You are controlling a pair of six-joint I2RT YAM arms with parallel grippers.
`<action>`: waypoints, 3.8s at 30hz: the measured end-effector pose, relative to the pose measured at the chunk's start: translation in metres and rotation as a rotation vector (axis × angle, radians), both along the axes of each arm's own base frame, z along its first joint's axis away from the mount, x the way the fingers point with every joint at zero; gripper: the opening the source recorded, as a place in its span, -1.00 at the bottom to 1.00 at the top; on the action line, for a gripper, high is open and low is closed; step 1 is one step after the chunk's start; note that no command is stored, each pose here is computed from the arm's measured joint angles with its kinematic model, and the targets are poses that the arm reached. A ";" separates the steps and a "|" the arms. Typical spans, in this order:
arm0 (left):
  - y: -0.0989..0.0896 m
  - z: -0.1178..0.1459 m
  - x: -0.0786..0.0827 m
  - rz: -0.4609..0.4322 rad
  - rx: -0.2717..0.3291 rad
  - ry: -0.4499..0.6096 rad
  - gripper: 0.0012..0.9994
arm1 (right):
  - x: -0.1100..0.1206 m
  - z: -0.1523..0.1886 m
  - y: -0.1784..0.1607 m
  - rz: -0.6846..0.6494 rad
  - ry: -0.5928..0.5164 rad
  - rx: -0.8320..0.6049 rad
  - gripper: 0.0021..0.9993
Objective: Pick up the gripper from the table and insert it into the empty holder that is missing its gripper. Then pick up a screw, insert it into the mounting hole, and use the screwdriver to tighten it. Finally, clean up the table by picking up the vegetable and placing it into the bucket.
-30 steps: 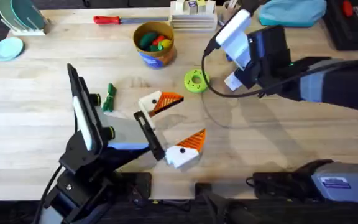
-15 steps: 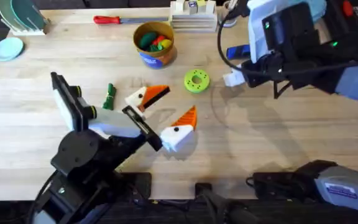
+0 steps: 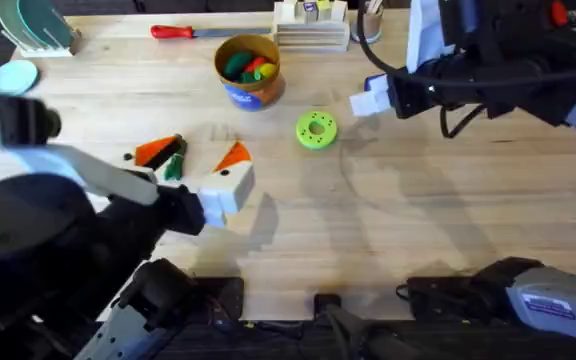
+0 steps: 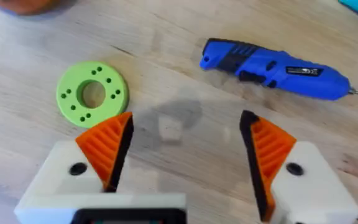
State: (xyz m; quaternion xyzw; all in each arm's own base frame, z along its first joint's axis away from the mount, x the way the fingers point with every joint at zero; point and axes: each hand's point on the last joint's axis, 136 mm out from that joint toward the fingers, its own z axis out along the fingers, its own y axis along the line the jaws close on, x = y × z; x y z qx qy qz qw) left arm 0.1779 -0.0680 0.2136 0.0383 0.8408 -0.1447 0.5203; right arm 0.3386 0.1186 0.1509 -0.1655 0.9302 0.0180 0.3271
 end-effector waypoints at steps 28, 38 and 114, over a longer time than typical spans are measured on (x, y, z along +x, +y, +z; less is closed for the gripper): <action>0.082 -0.041 0.028 0.580 0.131 0.472 0.98 | -0.002 0.000 0.006 -0.002 0.017 0.048 0.98; 0.124 -0.058 0.042 0.694 0.199 0.570 0.98 | -0.006 -0.003 0.005 -0.003 0.036 0.040 0.98; -0.017 -0.060 0.261 0.121 0.054 0.143 0.98 | -0.006 -0.003 0.005 -0.003 0.034 0.041 0.98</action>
